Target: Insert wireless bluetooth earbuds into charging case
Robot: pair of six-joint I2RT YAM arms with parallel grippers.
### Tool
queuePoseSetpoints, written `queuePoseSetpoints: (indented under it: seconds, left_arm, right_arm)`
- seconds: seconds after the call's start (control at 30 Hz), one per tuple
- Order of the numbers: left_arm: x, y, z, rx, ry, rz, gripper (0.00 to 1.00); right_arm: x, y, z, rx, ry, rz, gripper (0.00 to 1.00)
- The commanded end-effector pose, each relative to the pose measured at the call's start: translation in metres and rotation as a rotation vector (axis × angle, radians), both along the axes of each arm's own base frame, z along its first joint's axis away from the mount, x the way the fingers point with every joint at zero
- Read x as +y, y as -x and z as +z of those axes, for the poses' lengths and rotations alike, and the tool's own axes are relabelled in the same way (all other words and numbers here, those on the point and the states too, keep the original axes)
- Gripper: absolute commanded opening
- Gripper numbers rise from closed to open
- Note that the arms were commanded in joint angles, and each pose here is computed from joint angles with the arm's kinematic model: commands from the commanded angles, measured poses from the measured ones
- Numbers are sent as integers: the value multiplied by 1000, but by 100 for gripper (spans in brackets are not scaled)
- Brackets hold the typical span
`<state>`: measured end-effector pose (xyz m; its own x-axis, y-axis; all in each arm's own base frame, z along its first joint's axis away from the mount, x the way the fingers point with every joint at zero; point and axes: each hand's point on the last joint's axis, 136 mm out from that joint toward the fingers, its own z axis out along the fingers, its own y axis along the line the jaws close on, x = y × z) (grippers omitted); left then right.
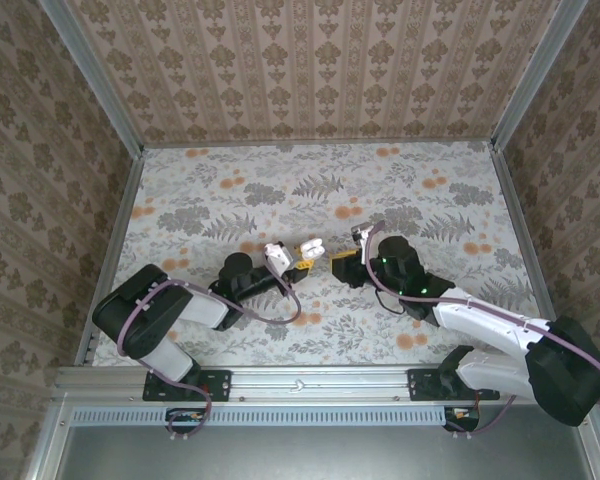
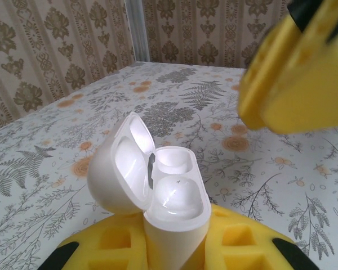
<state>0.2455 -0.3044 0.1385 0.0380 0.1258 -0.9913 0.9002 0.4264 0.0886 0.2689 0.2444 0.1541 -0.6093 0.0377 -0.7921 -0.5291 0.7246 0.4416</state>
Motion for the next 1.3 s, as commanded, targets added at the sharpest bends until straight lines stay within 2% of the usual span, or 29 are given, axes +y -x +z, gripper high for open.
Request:
queuePoseSetpoints:
  seconds: [0.0, 0.23, 0.37, 0.7, 0.83, 0.93, 1.27]
  left_arm:
    - [4, -8, 19, -21, 63, 37, 9]
    - [15, -15, 17, 6, 70, 102, 9]
    - [17, -13, 15, 22, 72, 105, 9]
    - [32, -15, 3, 79, 50, 184, 8]
    - [41, -16, -3, 104, 35, 228, 8]
    - [47, -15, -5, 112, 22, 248, 8]
    - [69, -14, -7, 116, -3, 321, 8]
  right_arm:
    - [3, 11, -11, 101, 36, 28, 29]
    - [6, 46, -33, 245, 162, 69, 30]
    - [12, 63, -41, 326, 145, 67, 30]
    - [34, 139, -84, 769, 207, -33, 35]
    - [59, 162, -89, 834, 252, 6, 36]
    - [72, 181, -99, 872, 348, 40, 36]
    - [90, 224, -113, 963, 459, 119, 37]
